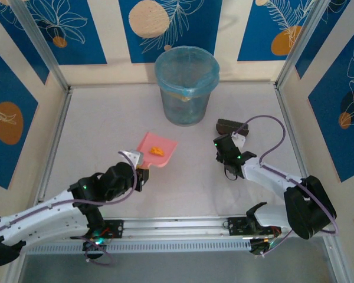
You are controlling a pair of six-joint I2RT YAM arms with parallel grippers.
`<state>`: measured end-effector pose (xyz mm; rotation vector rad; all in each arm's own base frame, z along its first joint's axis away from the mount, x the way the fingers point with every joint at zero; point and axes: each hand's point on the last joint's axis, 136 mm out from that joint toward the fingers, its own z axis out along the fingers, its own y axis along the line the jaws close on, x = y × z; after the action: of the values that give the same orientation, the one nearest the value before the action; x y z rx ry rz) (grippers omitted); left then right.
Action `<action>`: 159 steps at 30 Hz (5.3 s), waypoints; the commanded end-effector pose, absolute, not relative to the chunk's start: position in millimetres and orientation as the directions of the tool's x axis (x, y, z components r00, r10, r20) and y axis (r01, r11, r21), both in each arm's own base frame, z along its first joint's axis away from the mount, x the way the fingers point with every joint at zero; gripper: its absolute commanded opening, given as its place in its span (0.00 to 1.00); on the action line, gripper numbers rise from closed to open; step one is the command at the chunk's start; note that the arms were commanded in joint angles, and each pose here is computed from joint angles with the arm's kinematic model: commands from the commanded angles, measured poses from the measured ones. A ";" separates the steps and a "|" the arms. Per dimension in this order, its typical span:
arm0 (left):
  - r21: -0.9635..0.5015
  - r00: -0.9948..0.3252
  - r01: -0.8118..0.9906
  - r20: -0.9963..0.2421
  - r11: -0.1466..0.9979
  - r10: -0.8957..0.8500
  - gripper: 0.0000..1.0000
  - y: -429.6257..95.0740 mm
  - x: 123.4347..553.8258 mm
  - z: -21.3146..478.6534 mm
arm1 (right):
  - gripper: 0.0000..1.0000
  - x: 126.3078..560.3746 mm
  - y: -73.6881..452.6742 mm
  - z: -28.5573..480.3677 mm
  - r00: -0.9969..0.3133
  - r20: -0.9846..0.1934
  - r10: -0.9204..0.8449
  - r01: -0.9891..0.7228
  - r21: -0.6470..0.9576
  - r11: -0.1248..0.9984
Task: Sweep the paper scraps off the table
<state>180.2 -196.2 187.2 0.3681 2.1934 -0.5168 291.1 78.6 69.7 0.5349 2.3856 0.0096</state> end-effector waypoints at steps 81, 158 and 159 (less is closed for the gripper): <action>-0.996 -0.749 0.066 -0.014 -0.053 -0.662 0.00 -341.1 461.9 432.2 | 0.00 320.0 99.7 71.0 -0.750 -0.591 0.296 0.311 0.079 0.947; -0.131 -0.734 0.588 -0.501 0.798 0.459 0.46 -291.2 183.6 38.2 | 0.11 317.7 88.0 60.2 -0.696 -0.565 0.443 0.343 0.281 0.896; -0.131 -0.734 0.587 -0.503 0.799 0.457 0.51 -291.0 183.6 38.7 | 0.11 317.7 87.7 60.9 -0.694 -0.566 0.445 0.343 0.283 0.896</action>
<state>181.5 -293.0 38.8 0.7786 2.5318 -0.4172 314.9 89.6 56.4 0.5203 2.4117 0.2073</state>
